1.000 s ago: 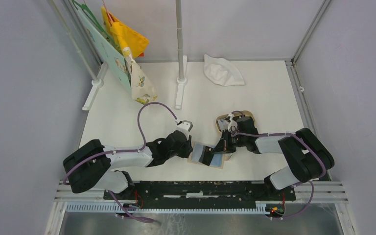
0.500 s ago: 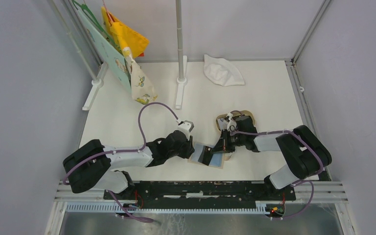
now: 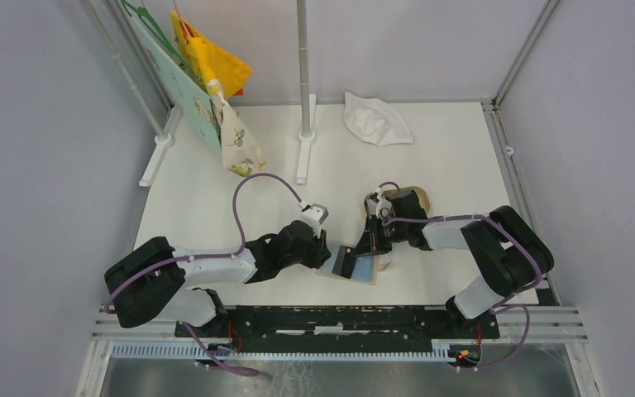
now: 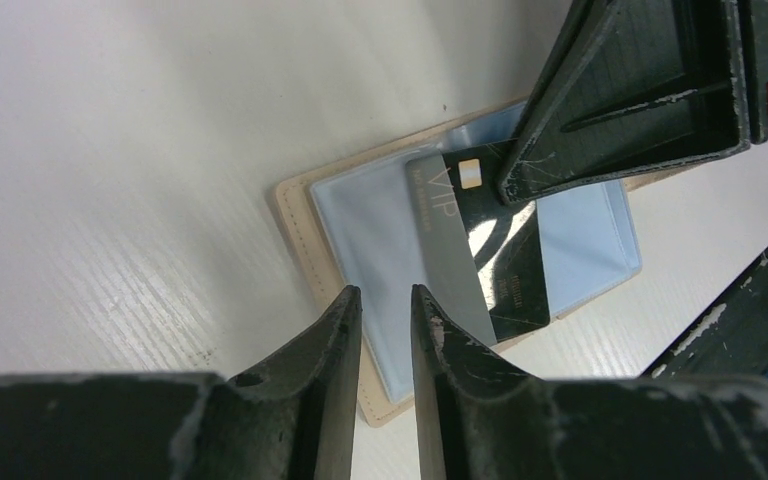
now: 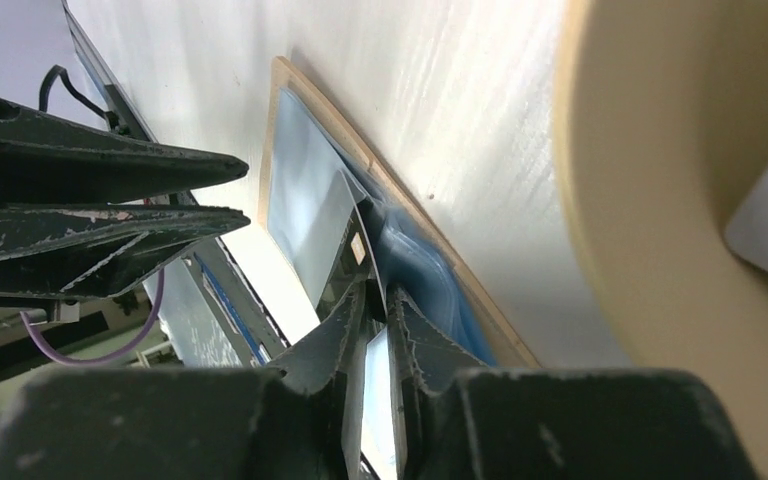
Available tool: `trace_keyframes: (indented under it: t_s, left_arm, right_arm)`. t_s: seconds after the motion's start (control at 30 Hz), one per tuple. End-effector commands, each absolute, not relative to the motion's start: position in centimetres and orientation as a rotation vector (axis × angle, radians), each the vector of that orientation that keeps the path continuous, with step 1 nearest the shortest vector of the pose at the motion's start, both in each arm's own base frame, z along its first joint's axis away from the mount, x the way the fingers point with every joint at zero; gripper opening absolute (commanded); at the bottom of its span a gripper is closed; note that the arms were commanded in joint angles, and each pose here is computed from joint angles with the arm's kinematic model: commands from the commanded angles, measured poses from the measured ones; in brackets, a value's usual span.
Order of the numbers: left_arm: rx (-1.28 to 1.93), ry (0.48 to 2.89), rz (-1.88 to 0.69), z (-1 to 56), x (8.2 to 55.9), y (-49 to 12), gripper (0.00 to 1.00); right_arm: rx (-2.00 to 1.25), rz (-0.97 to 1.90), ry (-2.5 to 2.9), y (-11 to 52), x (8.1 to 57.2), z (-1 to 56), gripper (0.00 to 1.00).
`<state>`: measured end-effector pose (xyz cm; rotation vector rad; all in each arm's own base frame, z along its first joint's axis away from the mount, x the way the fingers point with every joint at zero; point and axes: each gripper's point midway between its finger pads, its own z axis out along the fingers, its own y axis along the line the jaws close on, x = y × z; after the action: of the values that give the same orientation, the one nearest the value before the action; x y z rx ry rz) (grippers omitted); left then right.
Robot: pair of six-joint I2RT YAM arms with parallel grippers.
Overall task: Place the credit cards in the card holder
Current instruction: Insert the credit card into the card holder.
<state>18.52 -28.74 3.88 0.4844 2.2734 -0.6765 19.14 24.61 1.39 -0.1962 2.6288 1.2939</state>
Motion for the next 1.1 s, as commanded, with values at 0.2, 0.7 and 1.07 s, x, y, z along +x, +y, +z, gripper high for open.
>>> trace_keyframes:
  t_s: [0.2, 0.7, 1.07]
  left_arm:
    - [0.485, 2.211, -0.703, 5.1, 19.0, -29.3, 0.30]
    - [0.517, 2.099, -1.050, 9.2, 14.7, -36.1, 0.29]
    - [0.389, 2.213, -0.642, 5.2, 15.4, -40.2, 0.12]
  right_arm:
    - [-0.246, 1.057, 2.702, 22.9, 20.1, -1.4, 0.21]
    - [-0.324, 1.073, 2.689, 23.5, 20.7, -1.1, 0.33]
    - [-0.322, 1.076, 2.690, 23.3, 20.7, -1.3, 0.33]
